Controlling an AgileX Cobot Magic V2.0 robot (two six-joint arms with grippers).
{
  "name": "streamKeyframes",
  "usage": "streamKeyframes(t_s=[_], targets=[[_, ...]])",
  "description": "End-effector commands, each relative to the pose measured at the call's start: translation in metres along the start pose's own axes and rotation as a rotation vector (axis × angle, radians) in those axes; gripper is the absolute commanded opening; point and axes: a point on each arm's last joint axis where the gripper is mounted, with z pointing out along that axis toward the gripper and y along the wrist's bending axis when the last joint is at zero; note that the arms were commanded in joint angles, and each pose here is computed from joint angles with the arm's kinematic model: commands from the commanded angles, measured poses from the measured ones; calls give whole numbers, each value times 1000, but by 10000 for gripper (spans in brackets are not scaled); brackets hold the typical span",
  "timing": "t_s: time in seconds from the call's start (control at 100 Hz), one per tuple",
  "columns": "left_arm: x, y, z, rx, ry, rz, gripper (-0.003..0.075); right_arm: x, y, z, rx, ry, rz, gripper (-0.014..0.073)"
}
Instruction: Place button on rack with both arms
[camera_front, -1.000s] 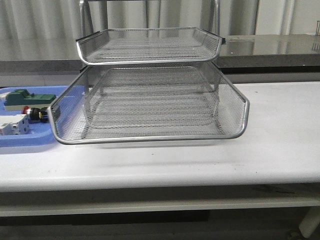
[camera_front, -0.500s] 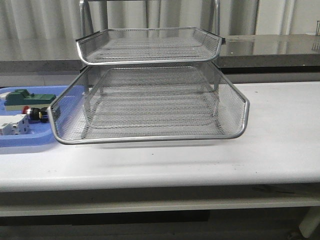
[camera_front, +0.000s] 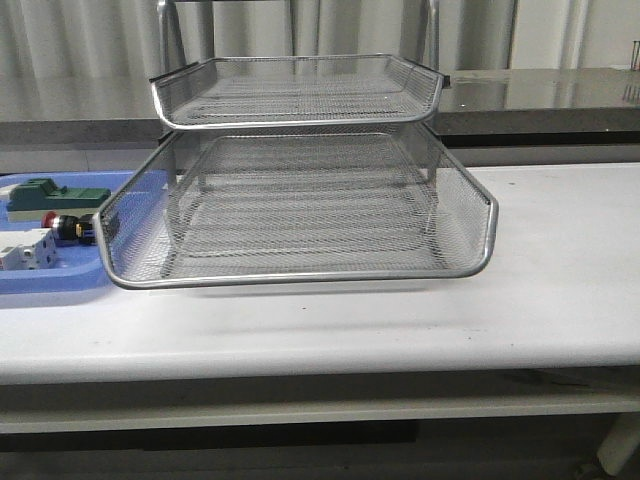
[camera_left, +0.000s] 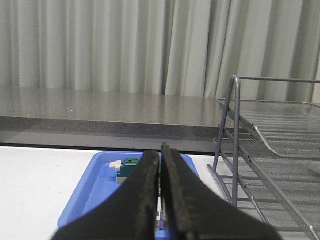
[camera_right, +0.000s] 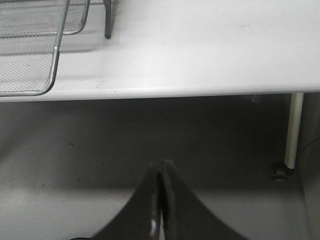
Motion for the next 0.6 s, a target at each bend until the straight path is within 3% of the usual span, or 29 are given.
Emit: streamKeyframes(t_s=[0.0, 0.3, 0.59], targets=[[-31, -2, 0, 6, -73, -26, 4, -11, 0, -5, -1, -79, -9, -68], [-97, -11, 38, 22, 238, 28, 4, -11, 0, -5, -1, -79, -9, -68], [-118, -16, 108, 75, 627, 169, 4, -11, 0, -5, -1, -79, -9, -68]])
